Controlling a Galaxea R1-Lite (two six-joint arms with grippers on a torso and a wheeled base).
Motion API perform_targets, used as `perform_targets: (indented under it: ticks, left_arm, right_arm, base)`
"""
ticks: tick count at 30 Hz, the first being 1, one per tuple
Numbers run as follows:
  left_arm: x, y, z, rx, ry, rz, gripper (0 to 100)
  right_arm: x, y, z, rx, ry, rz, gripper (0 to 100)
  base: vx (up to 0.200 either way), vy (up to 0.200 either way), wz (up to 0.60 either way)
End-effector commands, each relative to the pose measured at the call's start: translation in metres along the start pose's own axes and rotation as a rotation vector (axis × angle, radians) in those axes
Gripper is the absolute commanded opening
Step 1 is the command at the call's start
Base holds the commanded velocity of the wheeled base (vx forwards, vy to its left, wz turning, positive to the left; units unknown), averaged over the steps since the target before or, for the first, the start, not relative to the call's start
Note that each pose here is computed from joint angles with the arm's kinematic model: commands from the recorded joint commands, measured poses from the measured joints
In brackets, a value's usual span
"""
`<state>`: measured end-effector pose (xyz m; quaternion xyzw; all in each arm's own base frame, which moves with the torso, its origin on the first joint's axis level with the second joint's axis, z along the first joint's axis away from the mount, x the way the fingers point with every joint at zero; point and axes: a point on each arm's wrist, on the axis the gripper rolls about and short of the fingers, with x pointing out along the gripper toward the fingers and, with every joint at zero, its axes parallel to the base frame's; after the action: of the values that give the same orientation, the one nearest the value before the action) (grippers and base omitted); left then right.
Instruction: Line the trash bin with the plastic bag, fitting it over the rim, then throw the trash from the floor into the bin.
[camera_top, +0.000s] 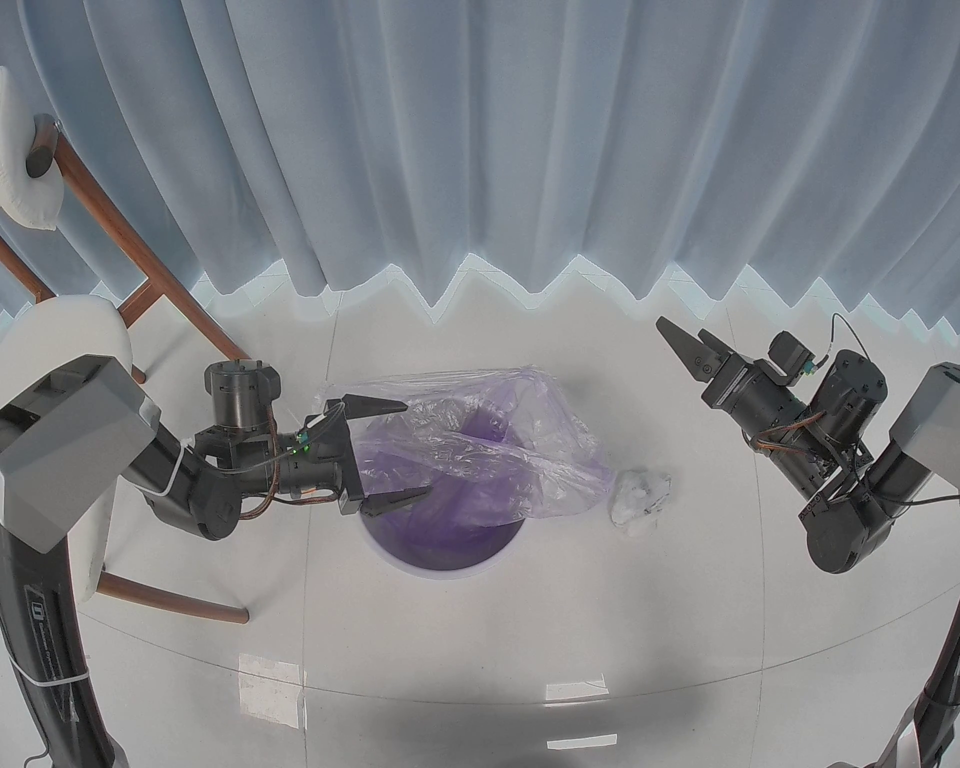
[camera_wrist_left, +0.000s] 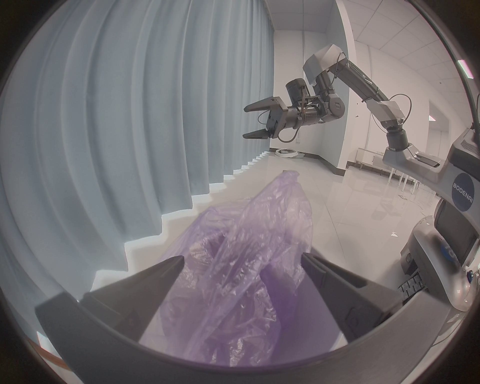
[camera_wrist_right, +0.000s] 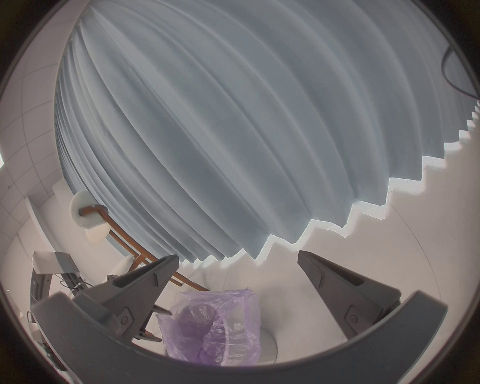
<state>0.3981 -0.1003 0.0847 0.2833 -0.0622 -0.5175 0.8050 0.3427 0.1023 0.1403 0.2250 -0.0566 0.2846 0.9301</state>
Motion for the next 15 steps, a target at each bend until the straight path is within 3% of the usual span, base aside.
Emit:
perform_targets:
  ticks: [1, 10, 15]
  left_arm:
    - [0.006, -0.006, -0.015, -0.026, 0.019, -0.015, 0]
    - [-0.014, -0.03, -0.003, -0.077, 0.048, -0.053, 0]
    - [-0.039, -0.073, 0.024, -0.131, 0.077, -0.119, 0]
  right_arm:
    - [0.001, -0.004, -0.009, -0.01, 0.014, -0.006, 100]
    - [0.002, -0.01, -0.019, -0.041, 0.039, -0.019, 100]
    - [0.002, -0.01, -0.019, -0.04, 0.039, -0.019, 100]
  base:
    - [0.0, 0.0, 0.0]
    - [0.0, 0.0, 0.0]
    - [0.0, 0.0, 0.0]
